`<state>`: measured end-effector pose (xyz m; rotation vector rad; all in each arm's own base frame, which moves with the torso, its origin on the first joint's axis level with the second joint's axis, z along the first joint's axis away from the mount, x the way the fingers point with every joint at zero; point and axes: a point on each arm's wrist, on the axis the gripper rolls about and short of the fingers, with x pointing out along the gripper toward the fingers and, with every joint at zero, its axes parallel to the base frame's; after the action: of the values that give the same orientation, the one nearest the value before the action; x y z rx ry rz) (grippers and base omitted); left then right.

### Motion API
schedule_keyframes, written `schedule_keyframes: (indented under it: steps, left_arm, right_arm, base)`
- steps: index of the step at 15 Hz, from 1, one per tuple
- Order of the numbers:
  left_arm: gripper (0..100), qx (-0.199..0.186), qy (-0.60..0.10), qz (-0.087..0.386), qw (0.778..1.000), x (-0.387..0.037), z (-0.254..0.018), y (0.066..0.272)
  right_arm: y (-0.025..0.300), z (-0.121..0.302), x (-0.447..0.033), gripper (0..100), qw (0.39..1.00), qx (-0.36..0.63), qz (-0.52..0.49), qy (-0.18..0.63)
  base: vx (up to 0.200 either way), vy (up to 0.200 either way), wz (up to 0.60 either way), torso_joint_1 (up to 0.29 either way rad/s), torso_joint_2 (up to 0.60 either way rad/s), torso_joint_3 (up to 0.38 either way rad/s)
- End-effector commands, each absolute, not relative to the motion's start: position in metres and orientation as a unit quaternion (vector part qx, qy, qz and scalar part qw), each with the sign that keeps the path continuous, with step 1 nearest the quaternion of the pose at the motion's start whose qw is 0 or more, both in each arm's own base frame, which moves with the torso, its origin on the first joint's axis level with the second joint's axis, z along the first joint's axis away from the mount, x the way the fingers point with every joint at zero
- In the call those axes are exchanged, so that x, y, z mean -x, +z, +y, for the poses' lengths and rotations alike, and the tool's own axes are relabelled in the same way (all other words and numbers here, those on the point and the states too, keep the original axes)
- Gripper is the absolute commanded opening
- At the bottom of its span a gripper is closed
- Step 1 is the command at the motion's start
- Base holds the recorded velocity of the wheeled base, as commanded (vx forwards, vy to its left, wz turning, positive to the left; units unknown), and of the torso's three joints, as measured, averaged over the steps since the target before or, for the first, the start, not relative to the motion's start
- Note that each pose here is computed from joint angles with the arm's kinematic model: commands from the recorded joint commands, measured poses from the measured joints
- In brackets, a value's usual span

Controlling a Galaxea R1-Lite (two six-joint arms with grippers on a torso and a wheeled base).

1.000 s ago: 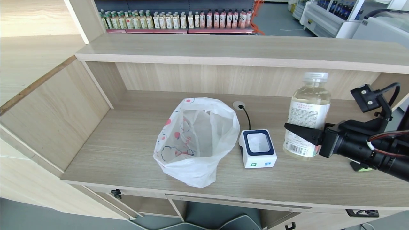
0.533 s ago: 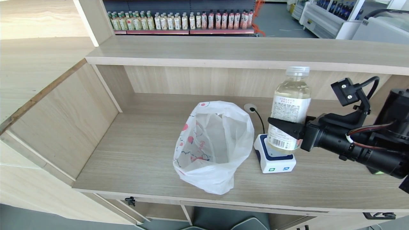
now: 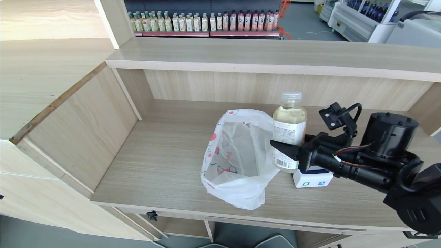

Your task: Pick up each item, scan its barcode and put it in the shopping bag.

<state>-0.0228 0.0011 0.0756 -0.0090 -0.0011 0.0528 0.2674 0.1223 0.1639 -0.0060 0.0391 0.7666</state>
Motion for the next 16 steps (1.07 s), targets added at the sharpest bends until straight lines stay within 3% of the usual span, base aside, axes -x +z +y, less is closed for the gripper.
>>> schedule_keyframes:
  steps: [1,9,16]
  left_arm:
    - [100,0.005,0.027,-0.001,1.000,0.023,0.001,0.076]
    - [100,0.005,0.027,-0.001,1.000,0.023,0.001,0.076]
    - [100,0.005,0.027,-0.001,1.000,0.023,0.001,0.076]
  right_arm:
    - [0.139,0.130,-0.281,0,0.925,0.019,0.035,0.377]
    - [0.088,0.158,-0.307,0,0.915,0.068,-0.044,0.395]
    - [0.073,0.161,-0.331,0,0.918,0.082,-0.062,0.384]
  base:
    - [0.000,0.000,0.00,0.000,0.00,0.000]
    - [0.000,0.000,0.00,0.000,0.00,0.000]
    - [0.000,0.000,0.00,0.000,0.00,0.000]
